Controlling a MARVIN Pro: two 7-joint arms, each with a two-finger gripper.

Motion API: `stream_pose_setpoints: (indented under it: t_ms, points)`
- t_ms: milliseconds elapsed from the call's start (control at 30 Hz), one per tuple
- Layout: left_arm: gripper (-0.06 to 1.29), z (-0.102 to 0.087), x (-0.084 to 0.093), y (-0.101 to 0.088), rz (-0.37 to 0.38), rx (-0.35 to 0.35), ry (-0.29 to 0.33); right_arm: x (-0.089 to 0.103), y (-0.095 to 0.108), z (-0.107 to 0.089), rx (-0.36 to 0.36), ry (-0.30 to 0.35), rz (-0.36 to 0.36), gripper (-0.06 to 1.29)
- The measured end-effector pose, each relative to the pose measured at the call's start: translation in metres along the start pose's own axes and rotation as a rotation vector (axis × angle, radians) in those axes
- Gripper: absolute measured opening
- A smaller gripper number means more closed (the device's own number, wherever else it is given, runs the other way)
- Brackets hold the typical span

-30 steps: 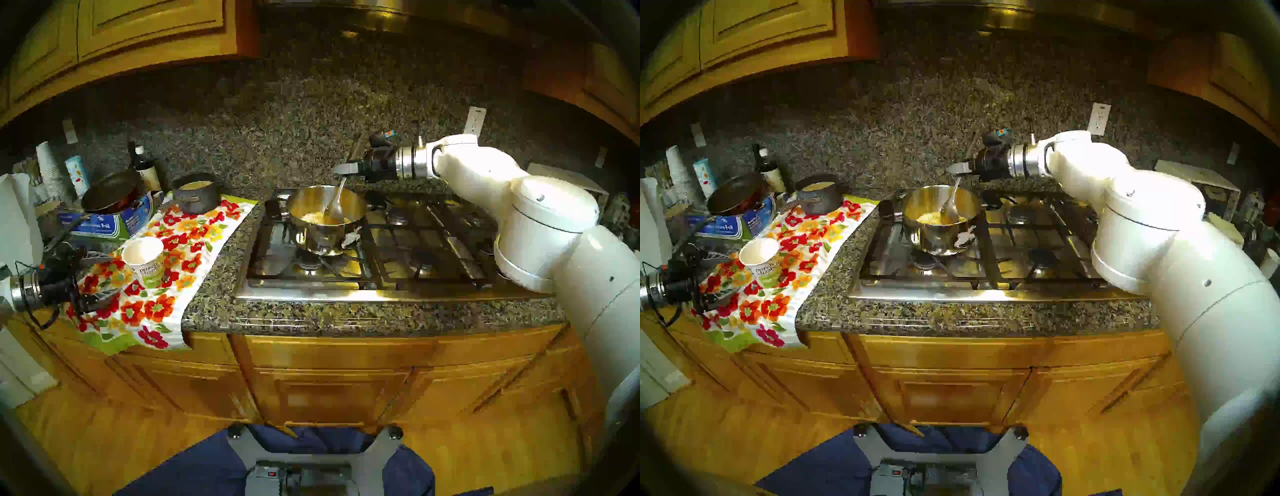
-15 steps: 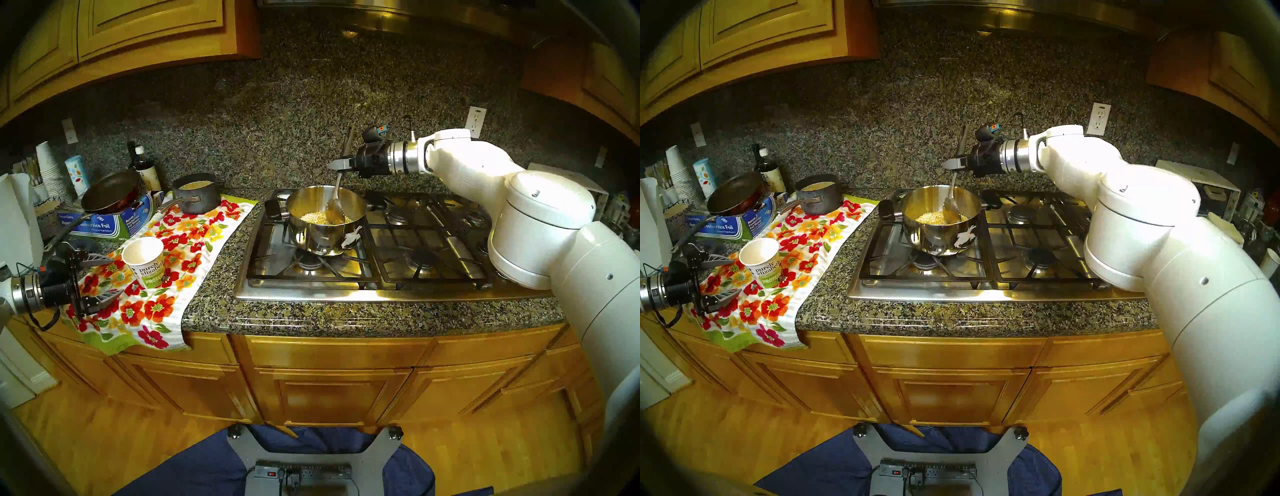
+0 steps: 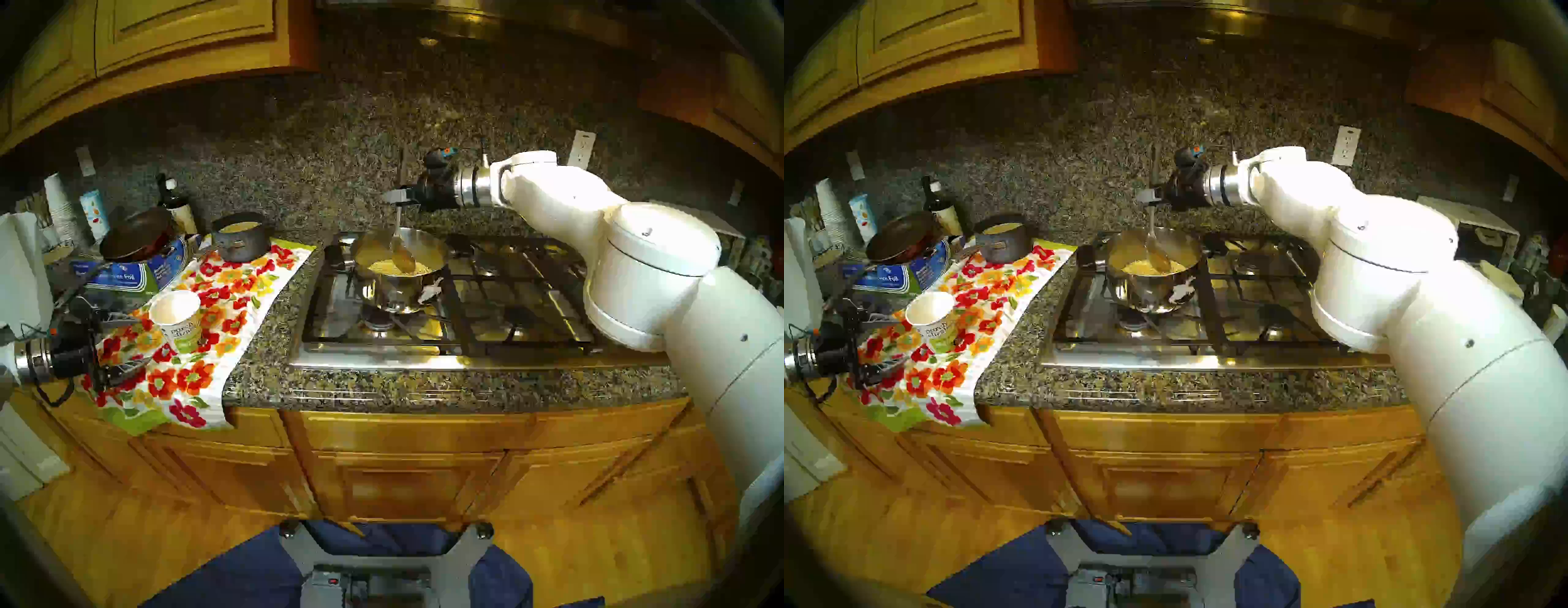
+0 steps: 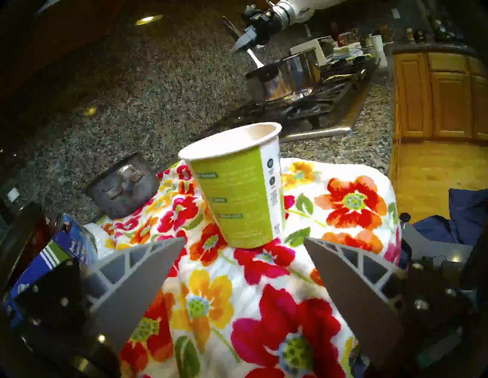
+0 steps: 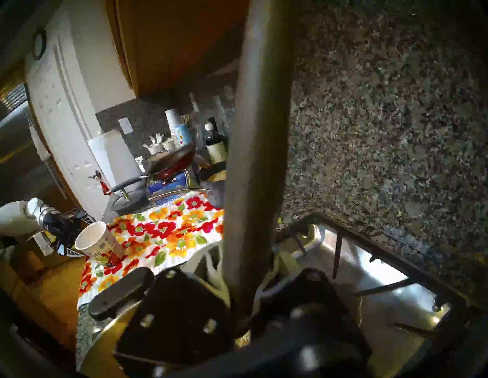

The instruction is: Pour oats into pot and stir with a spoon

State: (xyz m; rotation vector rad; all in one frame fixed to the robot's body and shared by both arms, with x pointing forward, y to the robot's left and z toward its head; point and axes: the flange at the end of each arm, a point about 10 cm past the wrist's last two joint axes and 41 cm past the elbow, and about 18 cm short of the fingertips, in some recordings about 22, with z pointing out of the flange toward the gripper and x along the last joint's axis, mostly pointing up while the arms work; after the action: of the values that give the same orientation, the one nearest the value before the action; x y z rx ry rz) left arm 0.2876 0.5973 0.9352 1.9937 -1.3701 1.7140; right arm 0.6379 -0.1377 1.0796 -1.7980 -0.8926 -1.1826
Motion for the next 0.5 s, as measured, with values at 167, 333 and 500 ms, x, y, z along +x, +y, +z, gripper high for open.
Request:
stream_pose_setpoints:
  t_ms: [167,333,500]
  points:
    - [1.21,0.000,0.000,0.000,0.001,-0.001,0.000,0.007,-0.009,0.011,0.028,0.022,0.000,0.02]
    - [1.21,0.000,0.000,0.000,0.003,0.000,0.000,0.011,-0.016,0.017,0.065,0.044,0.007,0.02]
    - [1.21,0.000,0.001,-0.001,0.004,0.001,0.002,0.013,-0.021,0.016,0.118,0.068,0.019,0.02]
